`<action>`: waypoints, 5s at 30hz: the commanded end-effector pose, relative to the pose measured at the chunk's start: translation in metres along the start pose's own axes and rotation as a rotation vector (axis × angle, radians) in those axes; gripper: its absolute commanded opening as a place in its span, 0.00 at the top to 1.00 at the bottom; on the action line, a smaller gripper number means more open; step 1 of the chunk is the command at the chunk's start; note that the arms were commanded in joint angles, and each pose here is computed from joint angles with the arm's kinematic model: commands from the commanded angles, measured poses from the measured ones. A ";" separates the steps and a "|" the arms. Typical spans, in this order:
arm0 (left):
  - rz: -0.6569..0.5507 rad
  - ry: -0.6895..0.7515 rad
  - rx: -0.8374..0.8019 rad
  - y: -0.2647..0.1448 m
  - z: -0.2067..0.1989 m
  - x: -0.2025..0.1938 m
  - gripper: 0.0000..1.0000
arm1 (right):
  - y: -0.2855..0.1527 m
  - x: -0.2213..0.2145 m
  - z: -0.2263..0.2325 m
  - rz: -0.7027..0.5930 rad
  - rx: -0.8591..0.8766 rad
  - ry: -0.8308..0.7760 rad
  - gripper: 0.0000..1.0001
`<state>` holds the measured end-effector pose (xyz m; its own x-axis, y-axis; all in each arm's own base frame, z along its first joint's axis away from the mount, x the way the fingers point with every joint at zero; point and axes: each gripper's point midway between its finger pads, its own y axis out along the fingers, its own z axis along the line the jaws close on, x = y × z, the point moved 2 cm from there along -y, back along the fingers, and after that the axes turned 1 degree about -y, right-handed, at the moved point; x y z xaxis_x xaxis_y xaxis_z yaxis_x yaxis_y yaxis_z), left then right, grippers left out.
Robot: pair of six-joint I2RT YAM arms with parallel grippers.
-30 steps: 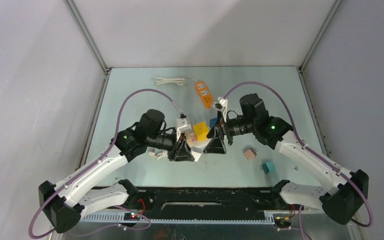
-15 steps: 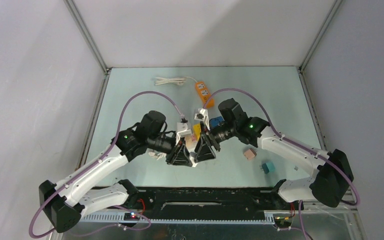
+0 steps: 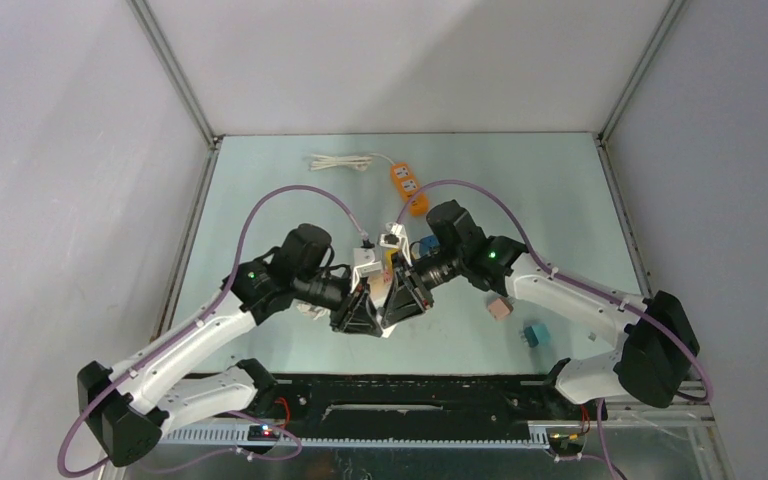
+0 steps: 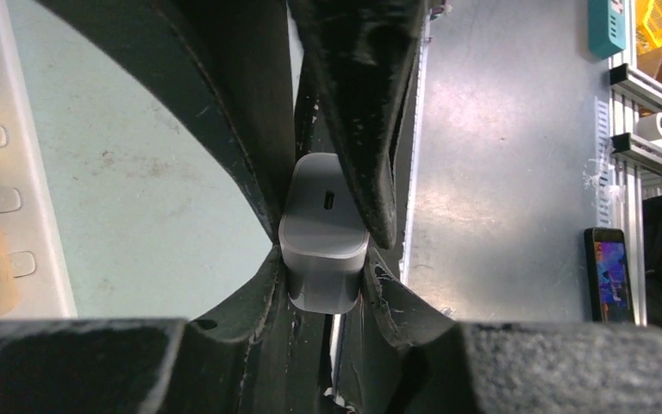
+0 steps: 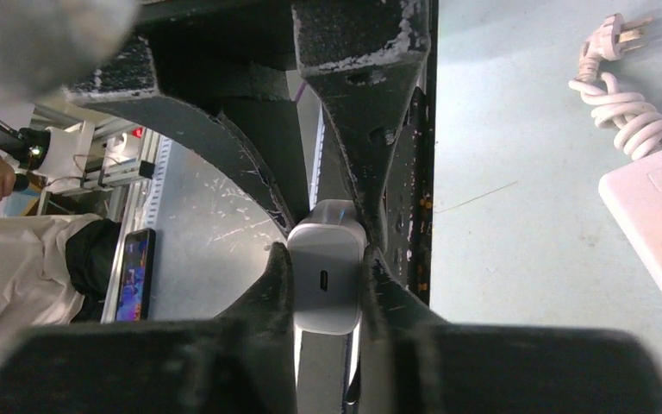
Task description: Insert the plug
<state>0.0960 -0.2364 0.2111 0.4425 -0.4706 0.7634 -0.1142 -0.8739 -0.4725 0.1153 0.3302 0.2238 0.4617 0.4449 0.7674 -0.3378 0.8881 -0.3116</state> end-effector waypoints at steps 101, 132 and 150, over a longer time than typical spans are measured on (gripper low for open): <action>-0.406 -0.212 0.941 -0.099 0.078 -0.028 0.02 | -0.059 0.006 -0.195 0.505 -0.190 -0.619 1.00; -0.420 -0.209 0.943 -0.101 0.077 -0.027 0.02 | -0.042 -0.061 -0.231 0.641 -0.238 -0.397 1.00; -0.428 -0.209 0.945 -0.103 0.076 -0.027 0.02 | -0.022 -0.085 -0.244 0.746 -0.225 -0.246 1.00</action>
<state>0.1608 -0.1245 0.2057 0.4464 -0.0615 0.8927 0.7736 -0.4749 -0.4196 0.3102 0.3345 0.1312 -0.1015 0.7096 0.6972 -0.2071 0.6704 -0.7125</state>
